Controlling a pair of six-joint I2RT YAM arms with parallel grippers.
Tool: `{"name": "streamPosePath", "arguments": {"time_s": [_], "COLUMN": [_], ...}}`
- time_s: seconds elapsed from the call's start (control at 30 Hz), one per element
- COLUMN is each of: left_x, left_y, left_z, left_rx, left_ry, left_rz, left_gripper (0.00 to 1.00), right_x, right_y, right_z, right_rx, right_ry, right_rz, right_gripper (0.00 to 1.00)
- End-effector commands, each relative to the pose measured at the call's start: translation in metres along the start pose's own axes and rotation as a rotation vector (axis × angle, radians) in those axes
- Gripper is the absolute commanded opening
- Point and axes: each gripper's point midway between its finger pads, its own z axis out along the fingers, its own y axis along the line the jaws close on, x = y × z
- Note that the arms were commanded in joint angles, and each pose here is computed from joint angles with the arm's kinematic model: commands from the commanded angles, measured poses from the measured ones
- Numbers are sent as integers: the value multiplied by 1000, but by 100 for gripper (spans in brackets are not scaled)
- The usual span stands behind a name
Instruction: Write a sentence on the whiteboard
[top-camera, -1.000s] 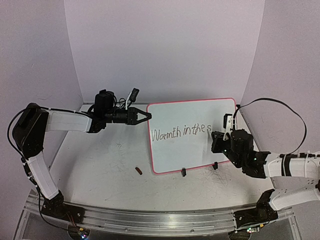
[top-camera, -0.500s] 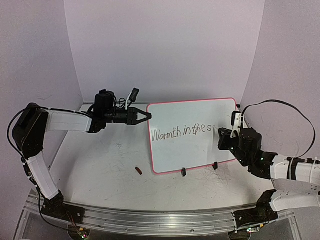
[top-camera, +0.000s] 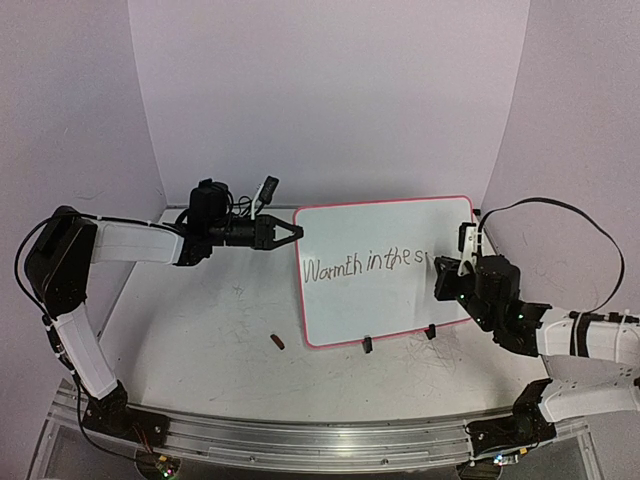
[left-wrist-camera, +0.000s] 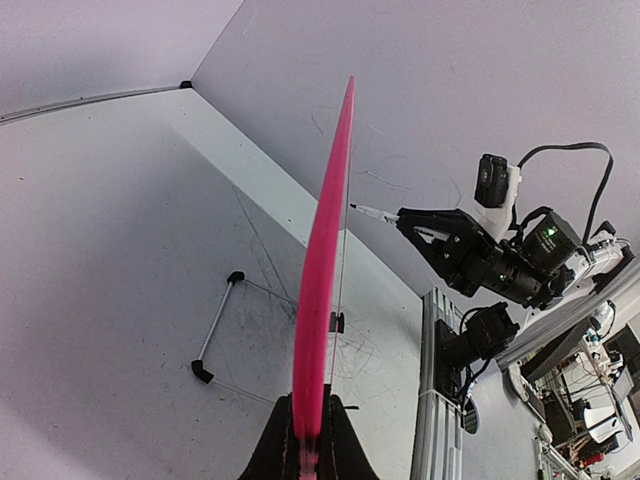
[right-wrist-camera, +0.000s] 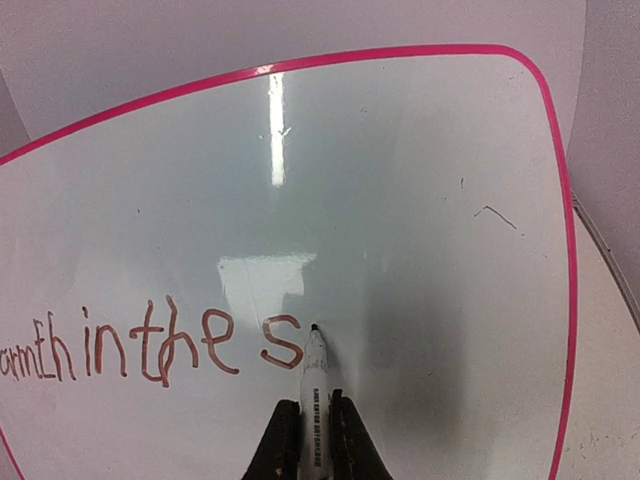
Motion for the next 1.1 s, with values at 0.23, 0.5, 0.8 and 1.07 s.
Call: {"name": "streamPosePath", "arguments": {"time_s": [0.23,0.5,0.8,1.07], "left_x": [11,12,10,11], "left_y": [-11,-10,-12,-11], "left_z": [9,9,9,9], "left_rx": [17,18,18,18], "left_ry": [44,45,42,44], "left_rz": [10,9,12,11], "left_gripper": [0,0,0,0], "right_x": [-22,-20,-9,8], "right_y": [6,6,3,1], "right_z": [5,8,7,2], "right_rx": [-8,-3,6,-3], "right_ry": [-64,-60,-17,43], "right_rz": [16,11,5,12], "right_gripper": [0,0,0,0]}}
